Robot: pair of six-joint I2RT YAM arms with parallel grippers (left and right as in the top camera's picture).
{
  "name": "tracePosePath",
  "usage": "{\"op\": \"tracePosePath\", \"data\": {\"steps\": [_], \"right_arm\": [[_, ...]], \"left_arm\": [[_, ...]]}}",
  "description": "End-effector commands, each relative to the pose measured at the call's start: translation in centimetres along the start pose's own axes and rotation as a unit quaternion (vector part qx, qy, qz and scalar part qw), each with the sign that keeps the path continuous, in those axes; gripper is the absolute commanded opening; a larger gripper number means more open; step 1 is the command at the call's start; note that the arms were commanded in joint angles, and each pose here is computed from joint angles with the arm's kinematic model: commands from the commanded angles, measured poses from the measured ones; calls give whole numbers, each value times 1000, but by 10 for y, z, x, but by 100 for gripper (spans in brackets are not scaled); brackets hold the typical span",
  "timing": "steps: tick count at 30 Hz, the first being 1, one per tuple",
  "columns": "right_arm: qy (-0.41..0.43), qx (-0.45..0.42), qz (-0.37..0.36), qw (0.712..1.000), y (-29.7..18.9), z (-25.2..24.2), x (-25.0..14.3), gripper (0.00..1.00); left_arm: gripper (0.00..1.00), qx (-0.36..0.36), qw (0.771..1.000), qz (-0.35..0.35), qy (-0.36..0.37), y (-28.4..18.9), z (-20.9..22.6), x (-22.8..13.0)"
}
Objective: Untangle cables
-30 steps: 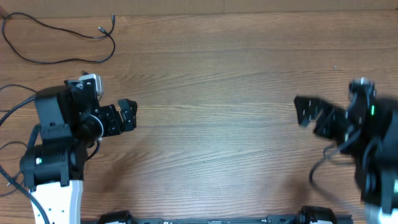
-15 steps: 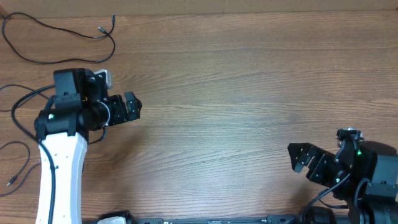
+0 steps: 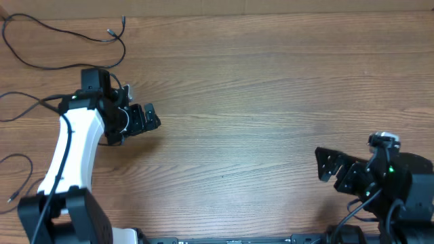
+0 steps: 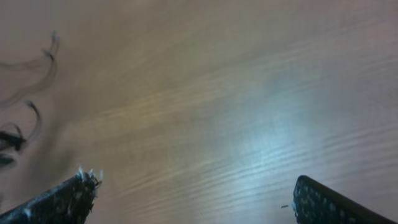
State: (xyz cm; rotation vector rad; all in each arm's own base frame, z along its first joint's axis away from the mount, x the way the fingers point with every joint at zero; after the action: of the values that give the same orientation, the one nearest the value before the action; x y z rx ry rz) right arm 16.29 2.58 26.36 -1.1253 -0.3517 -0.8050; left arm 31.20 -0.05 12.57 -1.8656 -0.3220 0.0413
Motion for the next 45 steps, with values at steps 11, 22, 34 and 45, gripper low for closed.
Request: {"op": "tracePosePath", "data": {"steps": [11, 22, 34, 45], "right_arm": [[-60, 67, -135, 987, 10, -1, -9, 100], [-24, 34, -35, 998, 14, -24, -64, 100], [-24, 34, -35, 998, 14, -24, -64, 100], [-26, 32, -48, 998, 11, -25, -63, 100]], "left_arm": [[100, 10, 997, 74, -12, 43, 14, -5], [100, 10, 997, 75, -12, 43, 14, -5], [100, 10, 997, 75, -12, 43, 14, -5], [100, 10, 997, 75, -12, 43, 14, -5]]}}
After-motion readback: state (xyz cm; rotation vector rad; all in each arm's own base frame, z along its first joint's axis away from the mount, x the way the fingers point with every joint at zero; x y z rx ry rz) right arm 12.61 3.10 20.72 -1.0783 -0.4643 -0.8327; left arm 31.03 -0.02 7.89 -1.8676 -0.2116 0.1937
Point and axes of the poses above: each gripper's point midway between its finger pads, its own y axis out along the fingers, its own z axis along the line the jaws close on, x = y × z, the point moved 3 cm from there along -y, back along the fingers, and after that the axes turned 2 degrees about y, right-handed, at the moved point
